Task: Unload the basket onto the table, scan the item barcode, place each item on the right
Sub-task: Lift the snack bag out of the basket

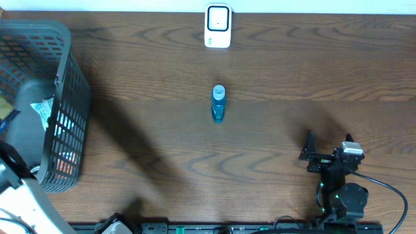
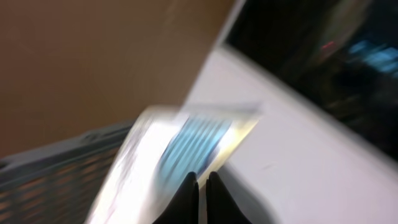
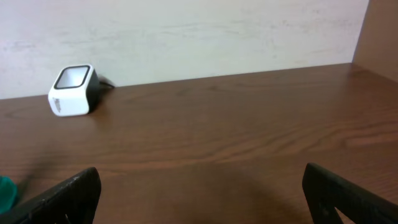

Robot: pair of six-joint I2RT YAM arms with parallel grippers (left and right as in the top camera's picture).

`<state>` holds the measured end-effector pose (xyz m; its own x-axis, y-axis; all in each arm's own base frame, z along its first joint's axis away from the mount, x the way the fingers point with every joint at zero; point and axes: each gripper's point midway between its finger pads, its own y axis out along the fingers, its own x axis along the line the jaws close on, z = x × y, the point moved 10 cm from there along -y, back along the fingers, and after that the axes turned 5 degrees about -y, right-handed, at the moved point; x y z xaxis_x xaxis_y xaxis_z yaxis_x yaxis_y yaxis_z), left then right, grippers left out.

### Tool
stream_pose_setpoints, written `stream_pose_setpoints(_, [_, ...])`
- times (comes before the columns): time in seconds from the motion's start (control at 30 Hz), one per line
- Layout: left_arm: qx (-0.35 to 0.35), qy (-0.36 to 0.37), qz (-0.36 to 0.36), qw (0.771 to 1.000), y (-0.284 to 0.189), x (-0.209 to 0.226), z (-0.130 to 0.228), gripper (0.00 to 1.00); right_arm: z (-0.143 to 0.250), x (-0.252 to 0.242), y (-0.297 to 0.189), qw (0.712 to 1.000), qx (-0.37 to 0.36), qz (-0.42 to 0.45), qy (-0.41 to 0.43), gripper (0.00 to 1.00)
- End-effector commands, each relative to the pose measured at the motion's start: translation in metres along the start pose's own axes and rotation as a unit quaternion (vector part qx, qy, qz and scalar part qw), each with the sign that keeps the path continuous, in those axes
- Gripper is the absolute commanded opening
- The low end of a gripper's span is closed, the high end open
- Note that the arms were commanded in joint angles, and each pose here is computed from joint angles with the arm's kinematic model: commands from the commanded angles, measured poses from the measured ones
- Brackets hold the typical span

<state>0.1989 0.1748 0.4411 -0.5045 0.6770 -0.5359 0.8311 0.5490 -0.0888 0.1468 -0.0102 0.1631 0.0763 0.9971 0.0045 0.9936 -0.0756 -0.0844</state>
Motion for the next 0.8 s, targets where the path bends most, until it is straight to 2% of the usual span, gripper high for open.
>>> stream_pose_setpoints(0.0, [0.000, -0.062, 0.101, 0.993, -0.022, -0.028, -0.014, 0.07, 0.001, 0.001, 0.000, 1.000, 0.002, -0.006, -0.006, 0.99])
stream_pose_setpoints(0.13, [0.026, -0.098, 0.169, 0.980, -0.034, -0.048, -0.012, 0.07, 0.001, 0.001, 0.000, 1.000, 0.002, -0.007, -0.006, 0.99])
stream_pose_setpoints(0.27, [0.043, -0.072, 0.196, 0.977, -0.035, -0.060, -0.004, 0.07, 0.001, 0.001, 0.000, 1.000, 0.002, -0.007, -0.006, 0.99])
stream_pose_setpoints(0.37, [0.035, -0.042, 0.161, 0.985, -0.026, -0.053, 0.000, 0.07, 0.001, 0.001, 0.000, 1.000, 0.002, -0.006, -0.006, 0.99])
stream_pose_setpoints(0.43, [0.025, -0.037, 0.098, 0.994, -0.016, -0.041, 0.003, 0.07, 0.001, 0.001, 0.000, 1.000, 0.002, -0.007, -0.006, 0.99])
stream_pose_setpoints(0.47, [0.022, -0.039, 0.066, 0.997, -0.011, -0.035, 0.005, 0.11, 0.001, 0.001, 0.000, 1.000, 0.002, -0.007, -0.006, 0.99])
stream_pose_setpoints(0.5, [0.020, -0.041, 0.036, 0.998, -0.006, -0.028, 0.007, 0.24, 0.001, 0.001, 0.000, 1.000, 0.002, -0.007, -0.006, 0.99])
stream_pose_setpoints(0.6, [0.029, -0.023, -0.030, 0.999, 0.013, -0.011, 0.016, 0.50, 0.001, 0.001, 0.000, 1.000, 0.002, -0.007, -0.006, 0.99])
stream_pose_setpoints(0.7, [0.075, 0.003, -0.069, 0.995, 0.040, 0.009, 0.034, 0.82, 0.001, 0.001, 0.000, 1.000, 0.002, -0.006, -0.006, 0.99])
stream_pose_setpoints(0.77, [0.115, 0.018, -0.093, 0.989, 0.058, 0.023, 0.050, 0.96, 0.001, 0.001, 0.000, 1.000, 0.002, -0.007, -0.006, 0.99])
